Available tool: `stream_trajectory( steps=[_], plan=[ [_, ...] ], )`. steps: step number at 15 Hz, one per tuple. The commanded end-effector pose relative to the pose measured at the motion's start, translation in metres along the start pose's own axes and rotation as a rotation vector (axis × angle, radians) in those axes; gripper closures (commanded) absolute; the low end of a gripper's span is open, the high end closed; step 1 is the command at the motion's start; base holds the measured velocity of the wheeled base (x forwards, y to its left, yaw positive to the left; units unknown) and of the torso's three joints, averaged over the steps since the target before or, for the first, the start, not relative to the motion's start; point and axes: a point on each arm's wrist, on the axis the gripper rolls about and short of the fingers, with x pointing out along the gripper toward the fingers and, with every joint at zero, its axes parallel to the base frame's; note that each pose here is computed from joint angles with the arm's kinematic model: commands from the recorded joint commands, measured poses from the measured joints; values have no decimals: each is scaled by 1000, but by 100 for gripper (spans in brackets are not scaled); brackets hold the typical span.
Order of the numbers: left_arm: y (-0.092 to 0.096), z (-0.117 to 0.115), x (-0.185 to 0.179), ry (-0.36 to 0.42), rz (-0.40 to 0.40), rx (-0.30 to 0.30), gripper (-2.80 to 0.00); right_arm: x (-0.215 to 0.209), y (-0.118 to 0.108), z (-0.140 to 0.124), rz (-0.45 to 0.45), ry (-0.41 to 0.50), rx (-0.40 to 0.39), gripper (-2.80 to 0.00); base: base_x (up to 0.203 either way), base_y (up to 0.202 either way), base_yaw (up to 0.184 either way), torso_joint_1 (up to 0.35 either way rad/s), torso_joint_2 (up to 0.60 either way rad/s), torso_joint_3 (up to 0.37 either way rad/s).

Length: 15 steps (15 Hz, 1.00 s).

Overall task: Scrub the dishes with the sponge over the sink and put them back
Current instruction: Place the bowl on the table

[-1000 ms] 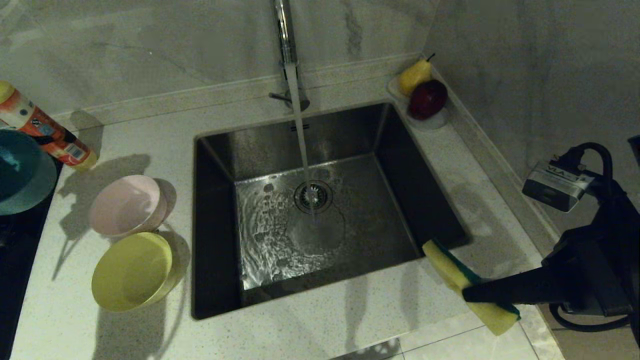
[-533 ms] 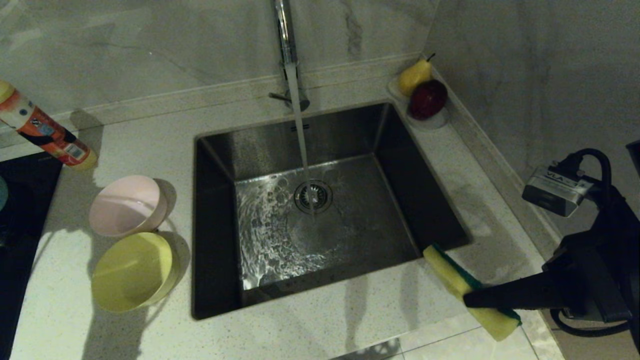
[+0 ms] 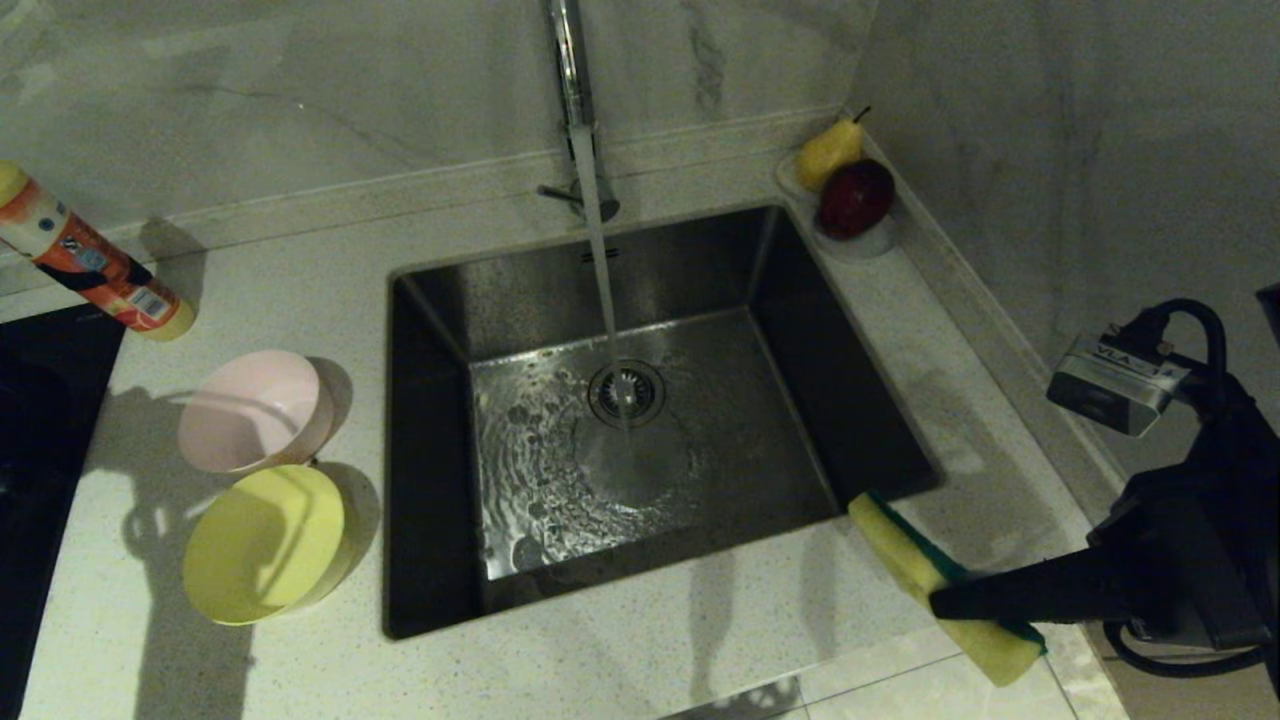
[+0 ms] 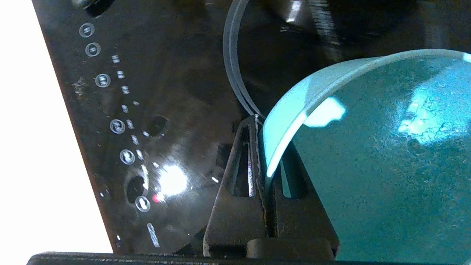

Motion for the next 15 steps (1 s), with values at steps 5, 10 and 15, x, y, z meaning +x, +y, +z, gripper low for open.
stream_trajectory(
  steps=[5, 10, 15],
  plan=[
    [10, 0, 32, 63, 42, -22, 0, -2, 2, -1, 6, -1, -1, 0, 0, 0, 0, 0, 0, 0],
    [12, 2, 51, 82, 67, -29, 0, -2, 1, -3, 6, -1, 0, 0, 0, 0, 0, 0, 0, 0],
    [16, 4, 67, 94, 96, -35, 0, -3, 2, -3, 8, -5, -3, 0, 0, 0, 0, 0, 0, 0]
  ],
)
